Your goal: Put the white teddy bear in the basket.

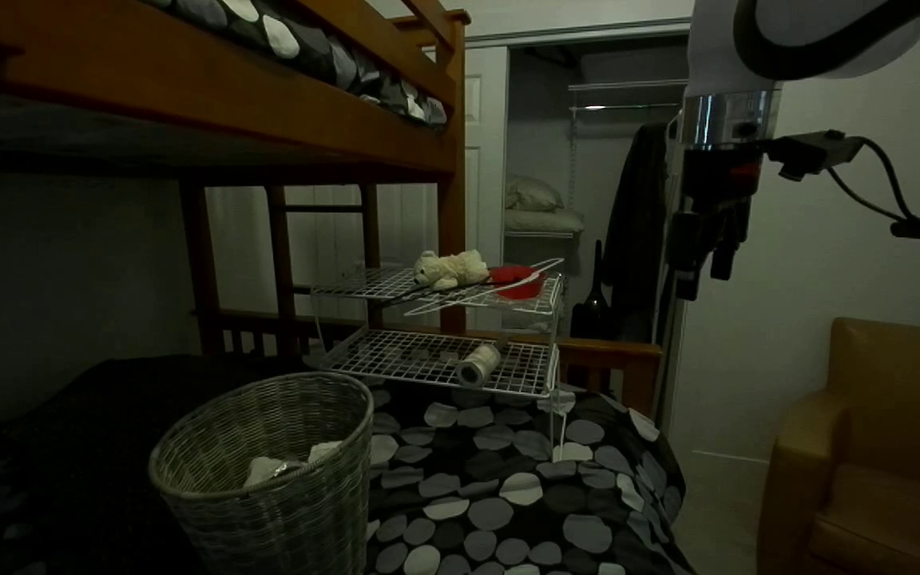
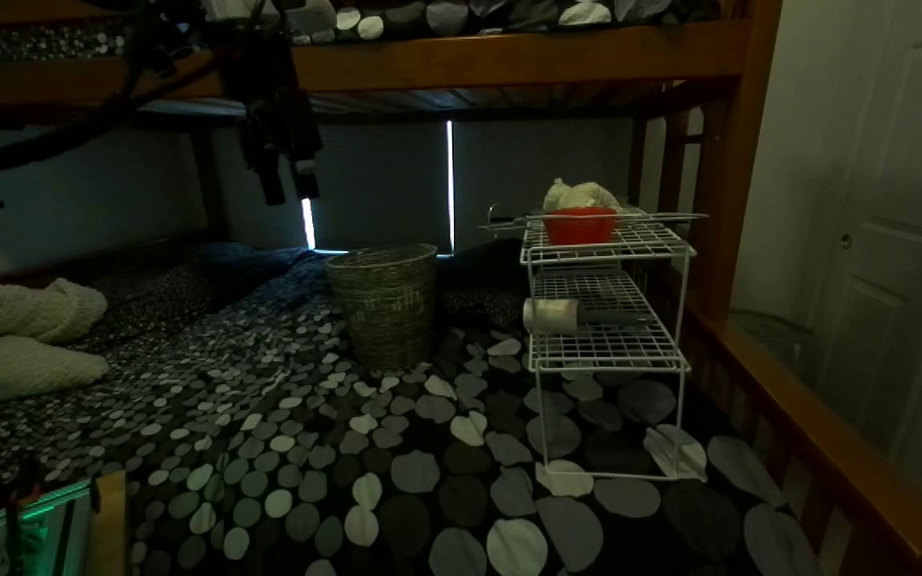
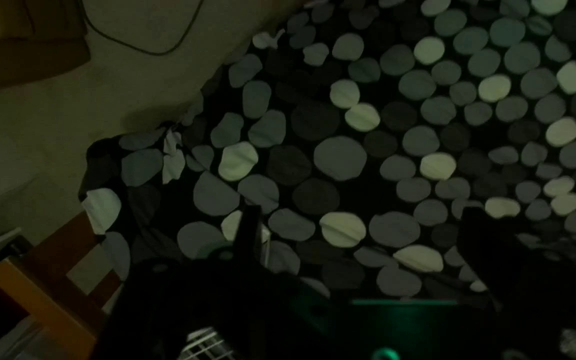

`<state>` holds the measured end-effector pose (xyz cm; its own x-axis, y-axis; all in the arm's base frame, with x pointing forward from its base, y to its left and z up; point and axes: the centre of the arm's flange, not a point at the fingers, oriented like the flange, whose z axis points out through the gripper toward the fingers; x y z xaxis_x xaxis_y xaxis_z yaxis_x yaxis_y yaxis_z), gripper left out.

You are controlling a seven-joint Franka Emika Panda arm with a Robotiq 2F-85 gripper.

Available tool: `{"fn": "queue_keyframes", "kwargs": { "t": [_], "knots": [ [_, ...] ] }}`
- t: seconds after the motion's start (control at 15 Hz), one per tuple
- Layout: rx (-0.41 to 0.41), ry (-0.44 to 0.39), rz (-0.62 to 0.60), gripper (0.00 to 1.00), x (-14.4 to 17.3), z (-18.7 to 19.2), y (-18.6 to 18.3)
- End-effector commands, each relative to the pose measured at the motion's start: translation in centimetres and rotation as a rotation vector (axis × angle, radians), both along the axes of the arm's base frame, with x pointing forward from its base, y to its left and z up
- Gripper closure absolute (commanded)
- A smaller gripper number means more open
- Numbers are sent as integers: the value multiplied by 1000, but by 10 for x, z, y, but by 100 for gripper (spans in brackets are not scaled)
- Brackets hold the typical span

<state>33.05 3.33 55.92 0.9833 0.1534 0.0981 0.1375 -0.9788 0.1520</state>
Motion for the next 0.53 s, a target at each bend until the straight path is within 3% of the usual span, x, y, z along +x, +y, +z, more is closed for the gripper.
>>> {"fn": "queue_keyframes", "kwargs": {
  "t": [0.0,0.33,0.47],
  "knots": [
    [92,-176,-73,0,31,-7,-43],
    [272,-457,-103,0,96,26,-101],
    [346,-513,-100,0,114,30,-111]
  ]
}}
